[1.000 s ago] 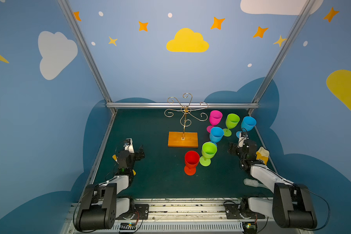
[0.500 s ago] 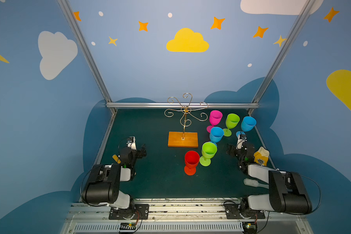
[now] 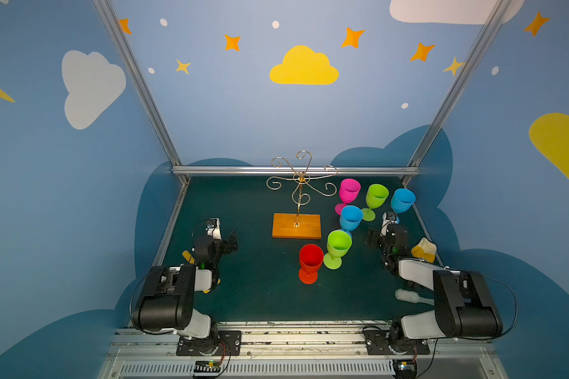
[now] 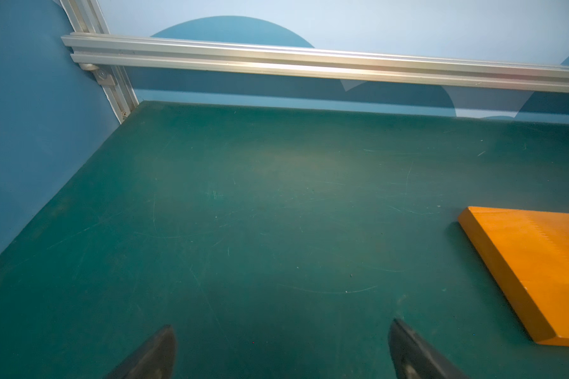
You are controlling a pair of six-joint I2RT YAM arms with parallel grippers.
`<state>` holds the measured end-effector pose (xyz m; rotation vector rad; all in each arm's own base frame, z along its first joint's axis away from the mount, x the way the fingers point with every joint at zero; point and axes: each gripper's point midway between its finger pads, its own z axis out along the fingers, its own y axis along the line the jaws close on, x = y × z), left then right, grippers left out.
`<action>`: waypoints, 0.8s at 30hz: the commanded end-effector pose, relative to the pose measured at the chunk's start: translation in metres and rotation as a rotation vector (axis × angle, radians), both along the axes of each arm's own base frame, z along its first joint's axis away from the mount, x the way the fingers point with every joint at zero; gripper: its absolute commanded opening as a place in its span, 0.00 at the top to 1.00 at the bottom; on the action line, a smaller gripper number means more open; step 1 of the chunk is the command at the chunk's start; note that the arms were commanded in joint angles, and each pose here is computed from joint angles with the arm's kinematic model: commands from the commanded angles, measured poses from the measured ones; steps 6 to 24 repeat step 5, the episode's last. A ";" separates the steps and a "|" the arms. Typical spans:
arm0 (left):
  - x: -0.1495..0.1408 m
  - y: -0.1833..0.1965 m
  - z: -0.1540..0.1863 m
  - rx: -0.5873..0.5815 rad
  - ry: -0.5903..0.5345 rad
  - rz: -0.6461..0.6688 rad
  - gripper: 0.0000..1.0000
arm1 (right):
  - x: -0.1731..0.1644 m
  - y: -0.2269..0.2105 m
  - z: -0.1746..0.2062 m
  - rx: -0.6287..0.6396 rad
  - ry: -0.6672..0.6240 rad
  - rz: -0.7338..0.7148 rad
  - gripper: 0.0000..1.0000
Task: Take the wine glass off the wine glass rack
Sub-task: Reset both arms
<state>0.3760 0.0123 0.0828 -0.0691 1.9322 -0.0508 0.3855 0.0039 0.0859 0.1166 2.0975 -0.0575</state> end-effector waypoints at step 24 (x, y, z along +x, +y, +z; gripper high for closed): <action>0.007 0.004 0.004 0.004 0.005 0.016 0.01 | 0.001 -0.002 0.001 -0.001 0.001 -0.018 0.12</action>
